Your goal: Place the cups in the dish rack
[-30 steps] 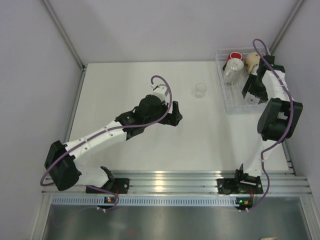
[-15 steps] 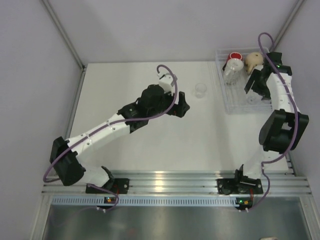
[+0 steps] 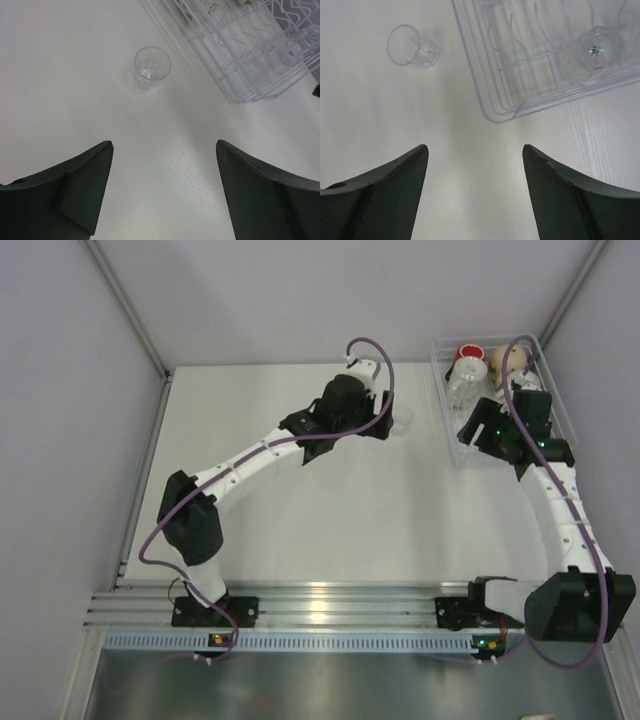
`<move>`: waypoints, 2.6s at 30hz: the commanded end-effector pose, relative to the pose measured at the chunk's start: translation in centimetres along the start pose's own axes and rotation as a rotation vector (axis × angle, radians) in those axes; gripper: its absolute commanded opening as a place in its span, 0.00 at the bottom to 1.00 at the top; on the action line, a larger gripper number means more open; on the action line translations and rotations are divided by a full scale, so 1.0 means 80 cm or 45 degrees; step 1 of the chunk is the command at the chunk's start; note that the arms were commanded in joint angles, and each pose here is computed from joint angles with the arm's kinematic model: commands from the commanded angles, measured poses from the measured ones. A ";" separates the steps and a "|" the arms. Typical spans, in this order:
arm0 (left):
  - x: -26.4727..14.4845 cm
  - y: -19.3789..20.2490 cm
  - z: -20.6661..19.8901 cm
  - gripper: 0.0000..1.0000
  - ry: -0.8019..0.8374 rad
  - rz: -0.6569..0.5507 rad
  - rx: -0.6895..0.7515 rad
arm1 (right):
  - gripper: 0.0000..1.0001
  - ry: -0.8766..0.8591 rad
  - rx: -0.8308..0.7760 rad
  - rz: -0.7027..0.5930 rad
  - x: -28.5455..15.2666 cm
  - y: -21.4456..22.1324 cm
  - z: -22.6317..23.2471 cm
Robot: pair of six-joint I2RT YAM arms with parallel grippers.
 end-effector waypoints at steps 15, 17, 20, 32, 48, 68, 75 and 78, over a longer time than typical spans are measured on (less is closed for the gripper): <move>0.135 -0.003 0.050 0.88 -0.073 -0.043 -0.166 | 0.77 -0.660 -0.002 -0.300 -0.113 -0.007 0.093; 0.154 0.003 0.053 0.87 -0.067 -0.039 -0.175 | 0.78 -0.675 -0.025 -0.334 -0.123 -0.008 0.092; 0.172 0.004 0.047 0.86 -0.013 -0.068 -0.173 | 0.78 -0.681 -0.006 -0.371 -0.125 -0.009 0.090; 0.243 0.043 0.057 0.75 -0.013 -0.116 -0.269 | 0.78 -0.712 -0.023 -0.332 -0.121 0.004 0.089; 0.249 0.071 0.037 0.22 0.159 -0.064 -0.363 | 0.79 -0.656 -0.030 -0.308 -0.104 0.014 0.079; -0.038 -0.040 0.013 0.00 0.858 -0.518 -0.816 | 0.81 -1.306 -0.087 -0.048 -0.124 0.094 0.130; -0.130 -0.078 -0.001 0.00 1.185 -0.669 -1.028 | 0.82 -1.583 -0.030 -0.092 -0.172 0.095 0.152; -0.153 -0.082 -0.009 0.00 1.245 -0.674 -1.104 | 0.83 -1.602 -0.158 -0.175 -0.185 0.094 0.159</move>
Point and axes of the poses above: each gripper's point midway between its finger pads, its own x axis out along the fingers, its own z axis along the line the jaws close on, y = z × x, the point moved 3 cm from there along -x, back along the fingers, and after that the axes turned 14 degrees about x, right-handed, at the moved point
